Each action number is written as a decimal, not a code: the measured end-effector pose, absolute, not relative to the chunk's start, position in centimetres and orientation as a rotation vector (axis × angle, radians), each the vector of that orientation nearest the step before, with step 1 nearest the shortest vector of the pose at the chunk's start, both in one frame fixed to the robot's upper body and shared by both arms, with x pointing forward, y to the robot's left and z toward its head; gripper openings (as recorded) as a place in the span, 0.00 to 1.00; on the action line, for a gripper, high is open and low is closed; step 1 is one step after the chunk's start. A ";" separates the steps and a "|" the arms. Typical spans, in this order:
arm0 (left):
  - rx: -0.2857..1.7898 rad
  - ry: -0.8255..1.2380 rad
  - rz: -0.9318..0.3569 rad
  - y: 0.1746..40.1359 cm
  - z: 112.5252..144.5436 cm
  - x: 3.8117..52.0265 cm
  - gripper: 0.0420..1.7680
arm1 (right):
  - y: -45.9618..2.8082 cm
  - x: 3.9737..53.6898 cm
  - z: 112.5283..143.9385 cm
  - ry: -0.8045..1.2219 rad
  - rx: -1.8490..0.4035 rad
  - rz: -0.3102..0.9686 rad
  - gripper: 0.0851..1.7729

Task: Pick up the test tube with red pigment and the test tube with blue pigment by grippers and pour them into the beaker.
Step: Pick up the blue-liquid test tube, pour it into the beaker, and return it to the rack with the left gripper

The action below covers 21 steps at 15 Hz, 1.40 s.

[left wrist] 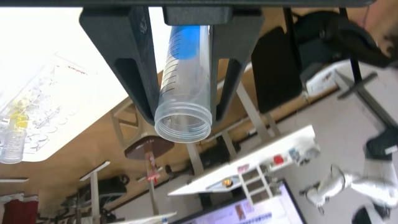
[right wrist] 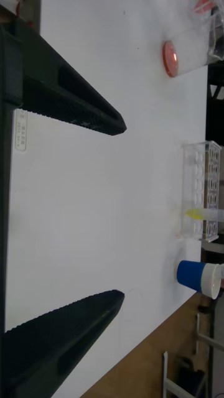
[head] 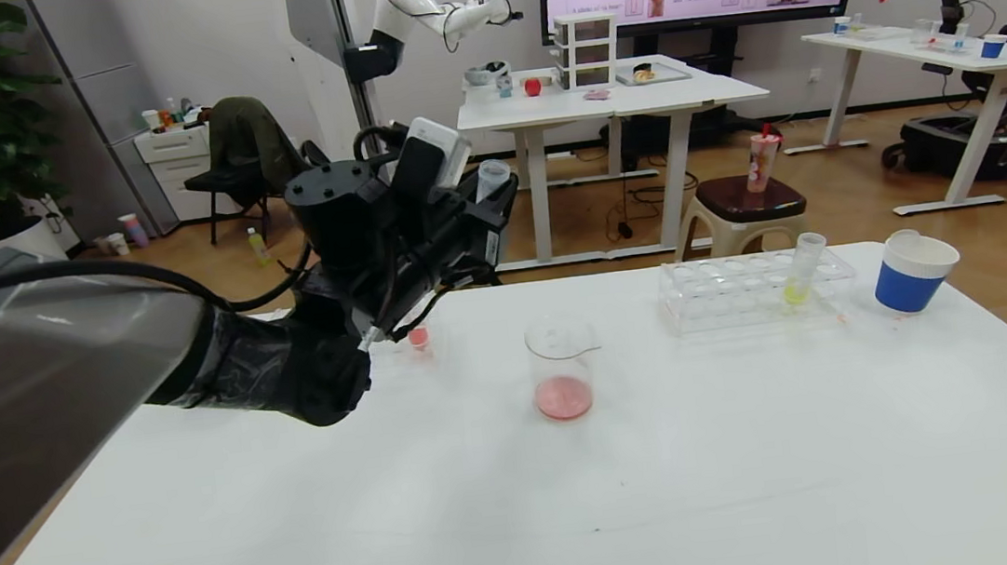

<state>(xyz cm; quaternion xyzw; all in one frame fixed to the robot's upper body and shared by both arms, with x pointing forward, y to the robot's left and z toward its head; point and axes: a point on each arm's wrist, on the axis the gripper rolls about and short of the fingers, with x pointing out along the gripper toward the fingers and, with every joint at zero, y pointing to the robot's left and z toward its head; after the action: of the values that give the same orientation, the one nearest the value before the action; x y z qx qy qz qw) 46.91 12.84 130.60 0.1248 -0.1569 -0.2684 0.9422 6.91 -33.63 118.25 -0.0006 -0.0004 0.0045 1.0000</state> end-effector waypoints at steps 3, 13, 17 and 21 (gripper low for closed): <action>0.394 -0.459 -0.640 11.8 129.1 47.1 0.27 | -33.6 6.9 118.2 -0.001 -0.001 0.009 0.98; 0.778 -0.766 -0.838 13.6 123.4 50.4 0.27 | -33.6 6.9 118.2 -0.001 -0.001 0.009 0.98; 0.890 -0.895 -0.869 13.5 123.1 51.5 0.27 | -33.6 6.9 118.2 -0.001 -0.001 0.009 0.98; 0.968 -0.950 -0.878 13.4 121.9 52.1 0.27 | -33.6 6.9 118.2 -0.001 -0.001 0.009 0.98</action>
<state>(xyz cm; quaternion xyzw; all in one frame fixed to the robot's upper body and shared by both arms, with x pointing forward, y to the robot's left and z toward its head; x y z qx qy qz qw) 52.11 13.40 121.95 0.4332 -0.4248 -0.3926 0.6912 6.91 -33.63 118.25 -0.0006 -0.0004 0.0045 1.0000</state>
